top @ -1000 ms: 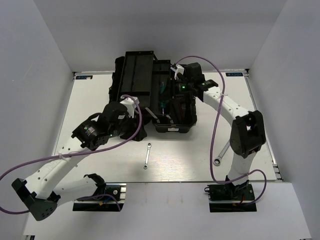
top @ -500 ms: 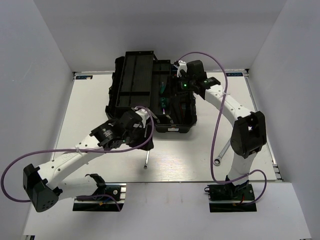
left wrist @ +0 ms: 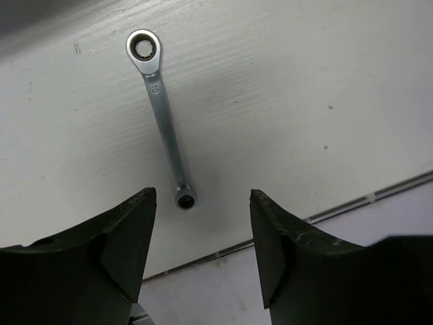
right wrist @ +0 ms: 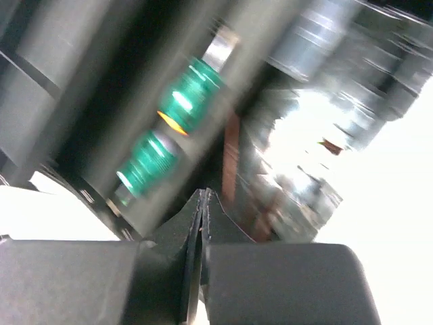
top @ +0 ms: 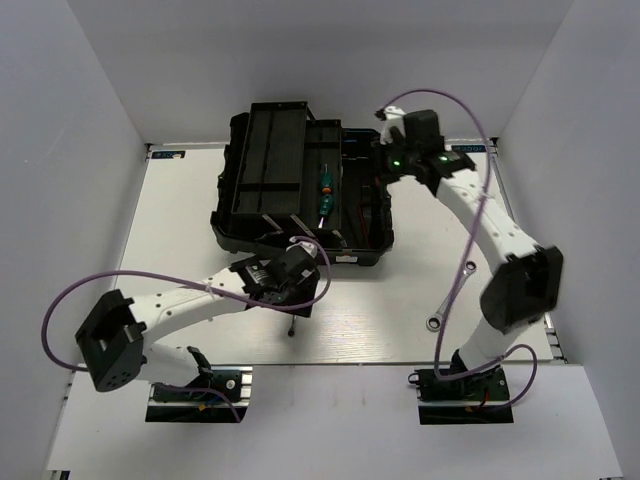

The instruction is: Sort the tools into containers

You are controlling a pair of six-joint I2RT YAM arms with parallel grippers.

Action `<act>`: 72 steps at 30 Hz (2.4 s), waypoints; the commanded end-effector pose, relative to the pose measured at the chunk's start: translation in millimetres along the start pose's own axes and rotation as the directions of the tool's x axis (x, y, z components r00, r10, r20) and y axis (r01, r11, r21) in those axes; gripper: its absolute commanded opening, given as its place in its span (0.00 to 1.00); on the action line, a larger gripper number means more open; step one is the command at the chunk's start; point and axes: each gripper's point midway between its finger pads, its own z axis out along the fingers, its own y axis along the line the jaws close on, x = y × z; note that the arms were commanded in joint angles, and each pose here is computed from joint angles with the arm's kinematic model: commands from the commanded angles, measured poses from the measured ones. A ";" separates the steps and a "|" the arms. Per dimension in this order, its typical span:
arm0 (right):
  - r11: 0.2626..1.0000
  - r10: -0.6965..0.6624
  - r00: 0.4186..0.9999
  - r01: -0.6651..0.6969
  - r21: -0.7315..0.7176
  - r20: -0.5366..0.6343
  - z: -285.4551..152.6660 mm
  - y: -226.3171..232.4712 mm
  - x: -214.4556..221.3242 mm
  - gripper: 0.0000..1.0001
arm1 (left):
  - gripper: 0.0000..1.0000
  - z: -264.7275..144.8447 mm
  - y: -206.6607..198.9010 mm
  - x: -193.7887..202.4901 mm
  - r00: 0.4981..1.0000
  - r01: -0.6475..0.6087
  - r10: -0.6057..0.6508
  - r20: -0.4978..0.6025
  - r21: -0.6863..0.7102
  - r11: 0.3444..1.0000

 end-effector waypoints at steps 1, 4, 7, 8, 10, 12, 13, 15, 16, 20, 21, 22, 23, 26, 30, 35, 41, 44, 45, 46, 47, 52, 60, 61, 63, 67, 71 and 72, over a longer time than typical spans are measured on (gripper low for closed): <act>0.976 -0.030 0.998 0.040 0.216 -0.051 -65.3 -38.2 26.1 0.00 | 0.68 9.9 3.0 -9.3 0.998 0.029 -0.025 0.063 -0.059 0.998; 0.977 0.065 0.977 -0.021 0.214 -0.203 -86.1 -47.3 110.6 0.03 | 0.64 20.2 3.0 -11.9 0.998 0.027 -0.021 0.062 -0.098 0.995; 0.985 0.039 0.964 0.008 0.173 -0.264 -105.2 -42.0 164.7 0.26 | 0.59 35.5 9.0 -3.0 1.000 0.023 -0.020 0.021 -0.164 0.986; 0.986 0.026 0.969 0.015 0.165 -0.245 -113.4 -37.7 173.5 0.29 | 0.58 41.9 9.4 -0.7 1.000 0.016 -0.016 0.002 -0.179 0.984; 0.987 0.045 0.966 -0.004 0.159 -0.255 -119.4 -35.2 190.8 0.30 | 0.56 49.1 8.8 0.4 1.000 0.013 -0.014 -0.004 -0.183 0.983; 0.986 0.070 0.963 -0.028 0.161 -0.261 -124.5 -34.7 203.4 0.28 | 0.53 53.8 8.9 1.6 1.000 0.011 -0.013 -0.010 -0.188 0.982; 0.987 0.078 0.961 -0.036 0.157 -0.266 -126.3 -33.2 210.8 0.28 | 0.53 57.0 10.8 0.3 1.000 0.019 -0.021 -0.009 -0.193 0.981; 0.984 0.089 0.962 -0.045 0.173 -0.257 -131.7 -34.5 217.7 0.28 | 0.50 57.6 8.2 -0.4 1.000 0.022 -0.024 -0.008 -0.181 0.983; 0.981 0.105 0.957 -0.056 0.185 -0.269 -132.8 -37.4 224.1 0.28 | 0.50 59.9 9.2 1.5 1.000 0.019 -0.022 -0.016 -0.187 0.982; 0.973 0.150 0.953 -0.096 0.209 -0.264 -138.2 -41.2 232.3 0.27 | 0.41 66.4 14.4 12.6 0.998 0.021 -0.030 -0.046 -0.185 0.982; 0.971 0.162 0.953 -0.107 0.215 -0.257 -139.1 -41.0 231.9 0.27 | 0.39 70.5 18.2 18.8 0.998 0.016 -0.028 -0.060 -0.195 0.981; 0.968 0.177 0.951 -0.120 0.221 -0.255 -140.0 -43.1 233.9 0.27 | 0.35 71.1 18.9 23.2 0.997 0.023 -0.037 -0.071 -0.195 0.981; 0.968 0.181 0.949 -0.126 0.218 -0.257 -140.0 -42.0 235.1 0.27 | 0.32 73.2 22.9 29.0 0.996 0.020 -0.037 -0.079 -0.201 0.979; 0.964 0.203 0.943 -0.145 0.223 -0.263 -141.7 -43.4 238.1 0.27 | 0.24 76.1 30.3 43.6 0.993 0.031 -0.054 -0.105 -0.215 0.976; 0.961 0.221 0.934 -0.159 0.228 -0.280 -146.0 -44.0 244.3 0.49 | 0.16 73.3 33.8 51.8 0.993 0.022 -0.046 -0.107 -0.211 0.977; 0.957 0.227 0.922 -0.151 0.247 -0.313 -156.6 -45.7 251.0 0.64 | 0.01 54.1 10.9 19.8 0.999 -0.001 -0.007 -0.048 -0.150 0.989; 0.939 0.262 0.898 -0.153 0.307 -0.353 -171.3 -49.6 263.0 0.64 | 0.00 -20.9 -54.4 -74.7 0.978 -0.128 0.123 0.169 0.016 0.992; 0.928 0.284 0.895 -0.166 0.332 -0.345 -174.1 -52.7 263.5 0.62 | 0.00 -61.4 -78.5 -118.2 0.953 -0.160 0.137 0.269 0.065 0.985; 0.925 0.291 0.894 -0.172 0.339 -0.341 -174.5 -54.1 262.8 0.62 | 0.00 -83.8 -89.6 -138.9 0.937 -0.166 0.127 0.326 0.095 0.981; 0.922 0.297 0.892 -0.176 0.344 -0.340 -175.3 -54.9 262.4 0.61 | 0.00 -92.5 -88.3 -149.7 0.930 -0.160 0.117 0.349 0.097 0.982; 0.922 0.299 0.893 -0.179 0.343 -0.337 -174.7 -54.6 261.7 0.61 | 0.00 -97.2 -91.4 -155.6 0.925 -0.169 0.123 0.358 0.098 0.981; 0.914 0.315 0.891 -0.190 0.359 -0.329 -176.5 -59.1 261.0 0.61 | 0.00 -125.9 -61.7 -229.0 0.857 -0.041 0.065 0.510 -0.058 0.997; 0.910 0.324 0.882 -0.192 0.368 -0.342 -178.9 -62.3 265.2 0.60 | 0.00 -128.5 12.8 -338.4 0.783 0.159 -0.049 0.620 -0.123 0.980; 0.909 0.326 0.881 -0.193 0.368 -0.342 -179.5 -62.3 265.2 0.60 | 0.00 -108.2 23.1 -344.3 0.804 0.164 -0.038 0.594 -0.160 0.973; 0.907 0.335 0.875 -0.199 0.371 -0.350 -178.9 -63.1 267.8 0.58 | 0.00 -111.7 47.3 -363.0 0.791 0.212 -0.068 0.607 -0.169 0.963; 0.904 0.343 0.870 -0.203 0.376 -0.353 -178.0 -64.9 270.4 0.58 | 0.00 -96.4 87.3 -382.4 0.788 0.273 -0.109 0.606 -0.184 0.944; 0.900 0.358 0.859 -0.214 0.379 -0.366 -175.8 -66.1 274.1 0.58 | 0.00 -75.8 110.6 -388.3 0.805 0.288 -0.126 0.580 -0.196 0.937; 0.900 0.360 0.857 -0.215 0.379 -0.368 -175.2 -66.5 274.5 0.58 | 0.00 -71.0 116.1 -388.3 0.810 0.291 -0.134 0.571 -0.193 0.937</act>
